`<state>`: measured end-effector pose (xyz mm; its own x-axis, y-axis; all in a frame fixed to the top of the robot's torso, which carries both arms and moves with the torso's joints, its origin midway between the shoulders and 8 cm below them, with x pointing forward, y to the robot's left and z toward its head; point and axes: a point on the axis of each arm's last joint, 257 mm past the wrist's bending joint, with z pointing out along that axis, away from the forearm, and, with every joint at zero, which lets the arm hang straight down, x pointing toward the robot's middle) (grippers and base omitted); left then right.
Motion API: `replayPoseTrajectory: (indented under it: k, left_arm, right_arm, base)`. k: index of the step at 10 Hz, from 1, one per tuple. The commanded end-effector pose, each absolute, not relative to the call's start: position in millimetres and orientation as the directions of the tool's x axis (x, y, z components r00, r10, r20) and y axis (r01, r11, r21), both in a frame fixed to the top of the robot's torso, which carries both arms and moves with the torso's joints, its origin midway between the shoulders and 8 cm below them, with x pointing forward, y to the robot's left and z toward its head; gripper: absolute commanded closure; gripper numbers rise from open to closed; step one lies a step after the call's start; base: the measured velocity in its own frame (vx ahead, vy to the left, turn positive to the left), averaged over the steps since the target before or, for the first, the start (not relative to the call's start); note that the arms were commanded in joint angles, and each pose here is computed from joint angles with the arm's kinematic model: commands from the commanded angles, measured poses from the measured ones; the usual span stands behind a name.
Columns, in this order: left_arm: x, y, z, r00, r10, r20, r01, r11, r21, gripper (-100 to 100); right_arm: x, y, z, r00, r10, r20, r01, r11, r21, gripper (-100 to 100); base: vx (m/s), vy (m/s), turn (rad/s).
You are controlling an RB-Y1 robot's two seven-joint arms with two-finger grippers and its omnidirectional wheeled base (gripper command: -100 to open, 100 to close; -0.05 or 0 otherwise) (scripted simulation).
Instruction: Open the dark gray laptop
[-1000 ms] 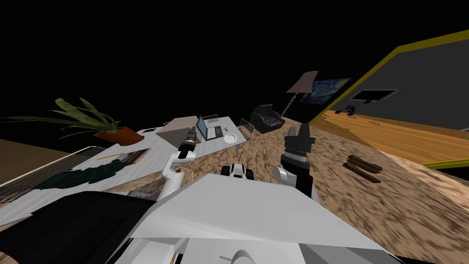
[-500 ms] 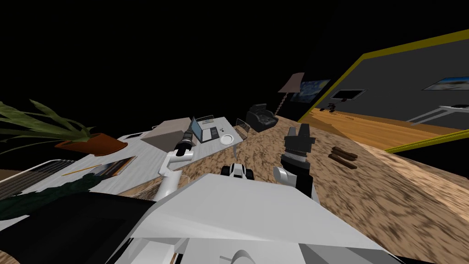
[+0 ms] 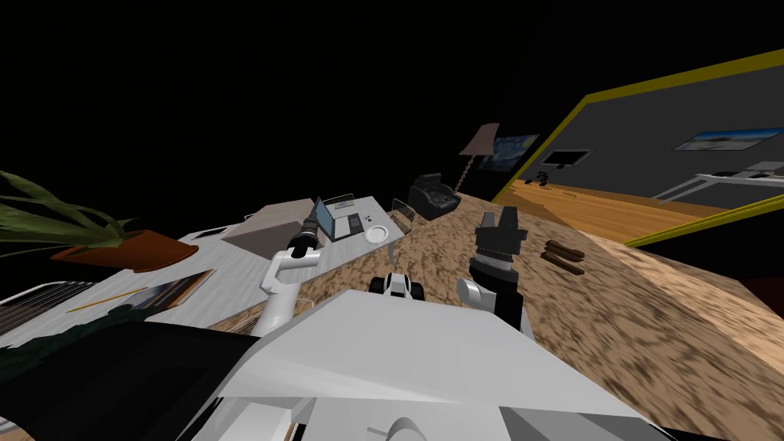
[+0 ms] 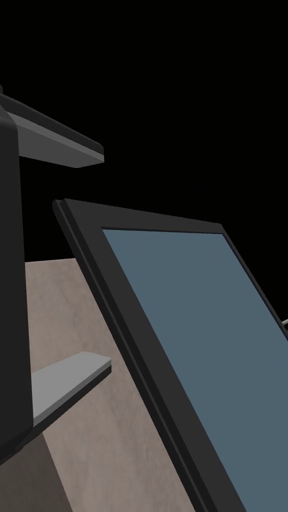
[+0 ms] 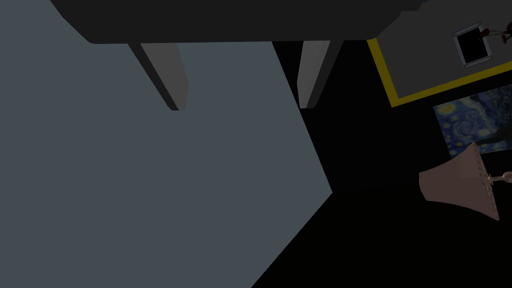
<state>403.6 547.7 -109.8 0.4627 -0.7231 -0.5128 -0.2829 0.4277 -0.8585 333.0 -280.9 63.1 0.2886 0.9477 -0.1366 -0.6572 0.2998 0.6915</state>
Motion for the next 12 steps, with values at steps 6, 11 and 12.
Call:
replayPoseTrajectory:
  k: [6,11,12]
  left_arm:
    - [387.0,562.6,-116.1,0.365,-0.549,-0.752,-0.431,0.617,-0.659,100]
    - [381.2,573.8,-135.5,0.271,-0.404,-0.874,-0.508,0.711,-0.486,100]
    - [380.8,575.3,-139.8,0.249,-0.373,-0.894,-0.519,0.728,-0.448,100]
  right_arm:
    - [333.0,-280.9,63.1,0.288,0.948,-0.136,-0.657,0.300,0.691,0]
    - [333.0,-280.9,63.1,0.289,0.948,-0.136,-0.657,0.300,0.691,0]
    - [333.0,-280.9,63.1,0.289,0.948,-0.136,-0.657,0.300,0.691,0]
  base:
    - [0.060,-0.093,-0.030]
    - [0.063,-0.081,0.006]
    - [0.058,-0.084,0.017]
